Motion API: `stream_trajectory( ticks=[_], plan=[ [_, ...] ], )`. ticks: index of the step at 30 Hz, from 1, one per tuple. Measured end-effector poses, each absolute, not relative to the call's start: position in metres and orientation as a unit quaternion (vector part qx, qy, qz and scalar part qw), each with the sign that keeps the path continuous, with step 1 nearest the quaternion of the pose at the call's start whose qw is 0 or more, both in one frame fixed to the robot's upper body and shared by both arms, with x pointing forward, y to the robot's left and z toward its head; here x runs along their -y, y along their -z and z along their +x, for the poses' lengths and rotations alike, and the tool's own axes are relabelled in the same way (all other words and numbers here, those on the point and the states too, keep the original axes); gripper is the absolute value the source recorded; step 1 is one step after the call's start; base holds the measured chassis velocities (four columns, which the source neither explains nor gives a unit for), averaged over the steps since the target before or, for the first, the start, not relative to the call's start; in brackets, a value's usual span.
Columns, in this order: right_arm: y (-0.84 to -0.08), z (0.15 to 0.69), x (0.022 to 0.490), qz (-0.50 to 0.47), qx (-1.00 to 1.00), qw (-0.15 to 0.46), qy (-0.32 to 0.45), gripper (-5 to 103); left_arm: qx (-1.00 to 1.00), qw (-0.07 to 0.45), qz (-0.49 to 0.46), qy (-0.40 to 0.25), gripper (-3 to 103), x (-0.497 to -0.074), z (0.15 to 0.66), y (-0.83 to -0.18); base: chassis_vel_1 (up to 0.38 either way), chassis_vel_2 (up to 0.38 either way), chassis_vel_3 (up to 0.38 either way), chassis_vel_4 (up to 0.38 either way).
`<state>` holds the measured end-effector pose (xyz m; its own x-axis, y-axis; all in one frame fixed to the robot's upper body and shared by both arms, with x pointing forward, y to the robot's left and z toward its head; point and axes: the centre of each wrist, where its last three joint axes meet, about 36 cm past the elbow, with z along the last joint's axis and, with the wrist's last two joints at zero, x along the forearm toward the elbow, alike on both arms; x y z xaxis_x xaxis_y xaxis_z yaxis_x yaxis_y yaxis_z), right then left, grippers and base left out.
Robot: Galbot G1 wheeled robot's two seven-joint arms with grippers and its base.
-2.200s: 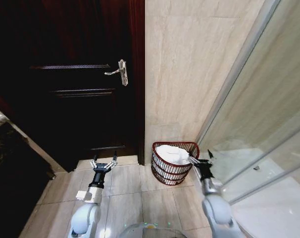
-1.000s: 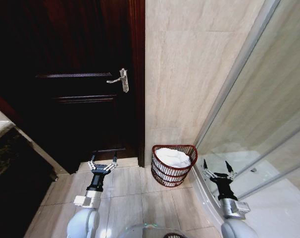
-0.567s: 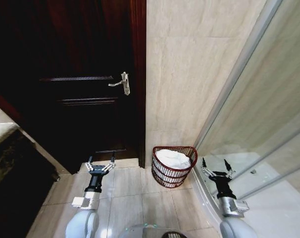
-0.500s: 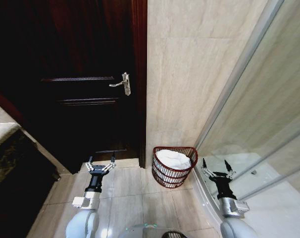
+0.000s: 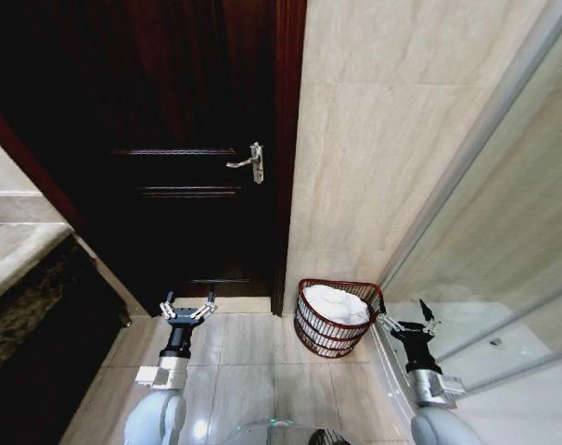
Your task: Discard the used towel into the hamper.
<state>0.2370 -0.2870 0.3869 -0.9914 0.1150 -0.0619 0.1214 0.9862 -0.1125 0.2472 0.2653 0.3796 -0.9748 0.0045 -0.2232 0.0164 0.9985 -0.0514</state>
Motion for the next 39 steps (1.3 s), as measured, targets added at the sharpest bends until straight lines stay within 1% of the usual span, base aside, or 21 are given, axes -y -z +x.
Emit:
stream_trajectory(
  ticks=[9, 28, 39],
  plan=[
    [-0.386, 0.237, 0.286, 0.057, -0.996, 0.022, 0.059, 100, -0.993, 0.116, 0.017, 0.026, 100, -0.268, 0.251, -0.380, 0.000, 0.000, 0.000, 0.000],
    [-0.388, 0.238, 0.288, 0.059, -0.997, 0.023, 0.053, 100, -0.994, 0.106, 0.013, 0.030, 100, -0.270, 0.256, -0.381, 0.000, 0.000, 0.000, 0.000],
    [-0.390, 0.236, 0.294, 0.069, -0.996, 0.032, 0.044, 100, -0.992, 0.106, 0.059, 0.032, 100, -0.274, 0.257, -0.392, 0.000, 0.000, 0.000, 0.000]
  ],
)
